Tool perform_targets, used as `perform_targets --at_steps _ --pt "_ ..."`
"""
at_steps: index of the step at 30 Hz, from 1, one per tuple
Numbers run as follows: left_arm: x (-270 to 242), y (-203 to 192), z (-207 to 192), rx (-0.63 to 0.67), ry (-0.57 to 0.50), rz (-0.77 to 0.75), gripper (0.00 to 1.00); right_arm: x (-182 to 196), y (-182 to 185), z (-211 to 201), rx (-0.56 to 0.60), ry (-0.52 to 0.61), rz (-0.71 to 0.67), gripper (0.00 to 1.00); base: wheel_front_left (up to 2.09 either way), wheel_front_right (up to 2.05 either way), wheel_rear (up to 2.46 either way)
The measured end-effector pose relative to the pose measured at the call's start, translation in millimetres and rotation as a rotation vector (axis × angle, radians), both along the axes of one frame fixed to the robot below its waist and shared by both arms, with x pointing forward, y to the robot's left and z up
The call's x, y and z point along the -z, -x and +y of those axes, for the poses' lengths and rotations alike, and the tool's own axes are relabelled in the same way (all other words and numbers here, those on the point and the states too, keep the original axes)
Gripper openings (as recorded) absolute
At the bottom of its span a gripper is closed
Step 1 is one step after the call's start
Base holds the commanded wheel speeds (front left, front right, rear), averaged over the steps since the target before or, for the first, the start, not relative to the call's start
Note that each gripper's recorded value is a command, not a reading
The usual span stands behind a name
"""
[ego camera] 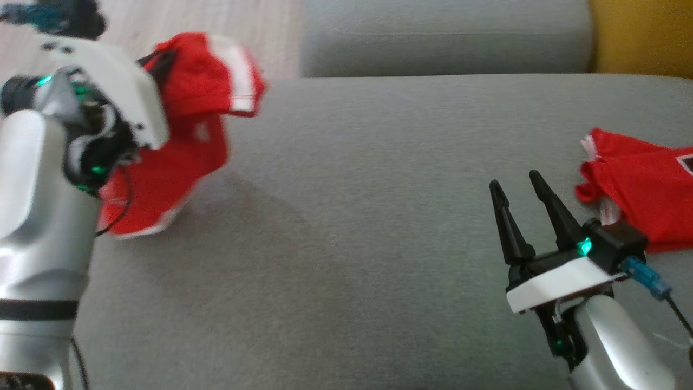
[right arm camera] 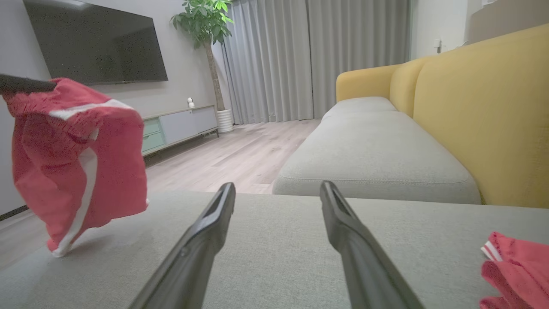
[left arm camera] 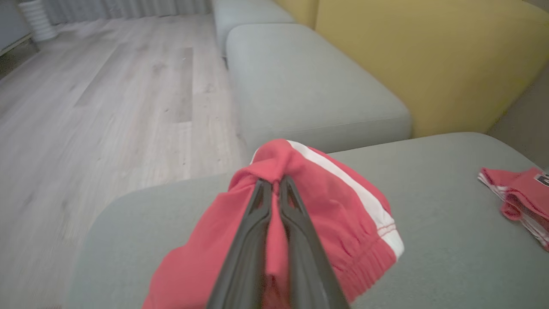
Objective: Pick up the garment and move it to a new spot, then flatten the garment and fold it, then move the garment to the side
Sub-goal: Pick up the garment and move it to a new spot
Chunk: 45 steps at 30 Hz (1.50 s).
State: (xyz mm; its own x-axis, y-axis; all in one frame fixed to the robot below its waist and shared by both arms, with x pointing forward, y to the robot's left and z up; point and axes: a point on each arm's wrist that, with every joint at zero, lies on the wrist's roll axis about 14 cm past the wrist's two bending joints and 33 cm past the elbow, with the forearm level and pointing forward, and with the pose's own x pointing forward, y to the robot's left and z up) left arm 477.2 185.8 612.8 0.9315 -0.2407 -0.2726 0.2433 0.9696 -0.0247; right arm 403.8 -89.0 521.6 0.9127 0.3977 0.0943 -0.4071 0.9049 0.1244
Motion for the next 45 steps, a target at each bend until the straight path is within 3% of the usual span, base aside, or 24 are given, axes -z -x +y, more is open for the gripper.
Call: perform_targets --at_steps 8,12,16,19,22,27,29,33,37,43,45 --pt "-69.8 18.0 -120.6 0.332 0.039 -0.205 0.00 -1.2 20.2 -39.8 0.111 -0.003 -0.004 1.00 0.00 0.00 0.00" --pt "-69.5 37.9 -174.2 0.485 0.123 -0.188 0.00 -4.2 26.2 -59.5 0.168 -0.008 -0.013 1.00 0.00 0.00 0.00" --pt "-9.8 56.0 -199.6 0.562 0.100 -0.048 0.00 -0.7 31.2 -75.3 0.214 -0.007 0.001 1.00 0.00 0.00 0.00" --pt "65.9 81.6 -208.0 0.600 0.103 0.163 0.00 2.7 32.9 -81.6 0.233 -0.006 0.011 1.00 0.00 0.00 0.00" --pt "141.1 112.0 -197.3 0.623 0.013 0.357 0.00 6.8 32.9 -85.3 0.243 -0.003 0.023 1.00 0.00 0.00 0.00" --pt "181.4 120.7 -179.7 0.602 -0.022 0.436 0.02 10.1 33.1 -85.2 0.242 0.000 0.034 1.00 0.00 0.00 0.00" --pt "184.8 119.7 -178.6 0.586 0.010 0.432 1.00 10.7 33.3 -84.1 0.238 0.003 0.039 1.00 0.00 0.00 0.00" --pt "178.8 113.7 -178.6 0.584 0.011 0.373 1.00 11.2 33.1 -80.4 0.224 0.009 0.046 1.00 0.00 0.00 0.00" --pt "139.4 87.1 -173.1 0.559 0.022 0.191 1.00 6.4 31.7 -74.8 0.208 0.007 0.032 1.00 0.00 0.00 0.00" --pt "62.1 55.2 -142.8 0.423 0.060 -0.123 1.00 -2.5 29.3 -70.7 0.194 0.001 0.006 1.00 0.00 0.00 0.00" --pt "33.7 49.9 -119.4 0.318 0.071 -0.244 1.00 -1.7 31.1 -68.3 0.188 0.000 0.010 1.00 0.00 0.00 0.00"
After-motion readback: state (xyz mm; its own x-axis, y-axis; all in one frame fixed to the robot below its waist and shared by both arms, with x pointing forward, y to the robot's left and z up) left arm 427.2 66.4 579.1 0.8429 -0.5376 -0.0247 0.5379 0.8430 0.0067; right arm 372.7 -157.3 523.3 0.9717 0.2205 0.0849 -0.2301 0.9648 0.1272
